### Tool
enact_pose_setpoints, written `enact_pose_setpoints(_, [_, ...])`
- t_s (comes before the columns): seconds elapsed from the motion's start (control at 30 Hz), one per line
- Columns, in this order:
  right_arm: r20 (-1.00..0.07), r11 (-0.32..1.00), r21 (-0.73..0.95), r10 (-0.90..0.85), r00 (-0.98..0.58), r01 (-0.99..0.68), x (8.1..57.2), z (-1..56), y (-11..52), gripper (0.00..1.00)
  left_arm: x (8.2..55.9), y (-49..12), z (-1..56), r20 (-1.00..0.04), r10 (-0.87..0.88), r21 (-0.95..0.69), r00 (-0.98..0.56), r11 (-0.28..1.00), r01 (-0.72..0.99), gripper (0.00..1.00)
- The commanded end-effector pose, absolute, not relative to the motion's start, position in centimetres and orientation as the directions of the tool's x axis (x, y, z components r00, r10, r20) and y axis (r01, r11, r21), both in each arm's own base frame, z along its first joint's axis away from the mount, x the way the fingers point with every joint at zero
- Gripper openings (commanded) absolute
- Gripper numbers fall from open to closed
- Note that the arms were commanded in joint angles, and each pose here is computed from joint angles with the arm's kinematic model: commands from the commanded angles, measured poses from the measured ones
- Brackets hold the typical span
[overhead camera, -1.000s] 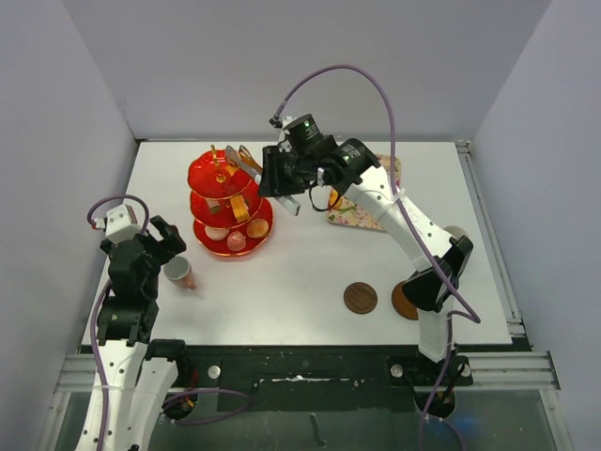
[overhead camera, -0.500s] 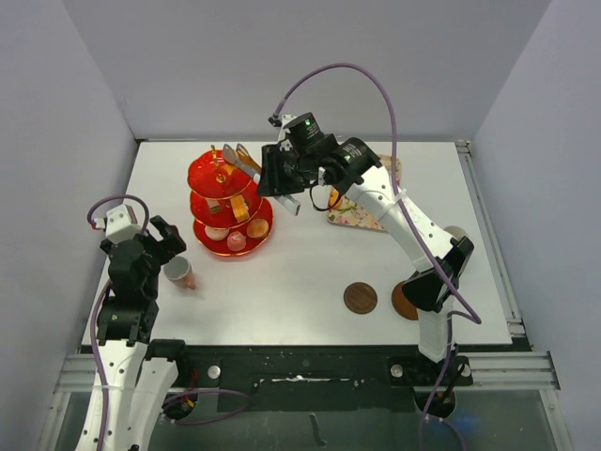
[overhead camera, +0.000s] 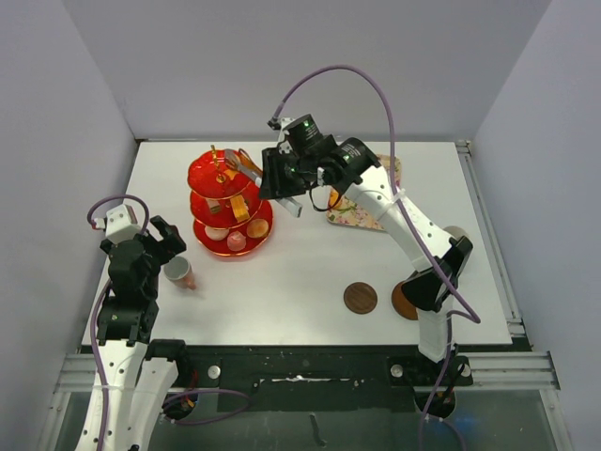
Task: Serve the afternoon tea
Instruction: Place the desert on the desert table.
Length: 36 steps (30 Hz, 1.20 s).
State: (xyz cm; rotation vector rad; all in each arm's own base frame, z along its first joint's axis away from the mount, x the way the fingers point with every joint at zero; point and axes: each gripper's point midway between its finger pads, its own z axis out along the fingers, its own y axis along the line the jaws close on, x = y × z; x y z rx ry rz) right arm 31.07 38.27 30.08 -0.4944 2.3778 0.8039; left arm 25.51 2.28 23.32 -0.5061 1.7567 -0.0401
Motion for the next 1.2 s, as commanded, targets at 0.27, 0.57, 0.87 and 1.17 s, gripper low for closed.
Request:
enact_pose_setpoints(0.27, [-0.688,0.702,0.447,-0.126,-0.714,-0.555,31.5,32.9,39.4,0.35,26.0,2.2,25.2,-0.930,-0.354,-0.314,-0.097,0.904,-0.290,0.81])
enact_pose_setpoints(0.57, [-0.709,0.692,0.449,-0.108,-0.697,-0.565,31.6,34.1,39.4,0.35,26.0,2.3,25.2,-0.930,-0.354,-0.314,-0.097,0.904,-0.290,0.82])
enact_pose_setpoints(0.87, [-0.714,0.708,0.432,-0.110,-0.691,-0.559,31.6,34.1,38.9,0.37,26.0,2.2,25.1,-0.930,-0.354,-0.314,-0.099,0.904,-0.289,0.82])
enact_pose_setpoints(1.17, [-0.754,0.722,0.420,-0.060,-0.655,-0.550,31.8,36.5,37.6,0.37,26.1,2.2,25.0,-0.929,-0.354,-0.312,-0.104,0.905,-0.290,0.81])
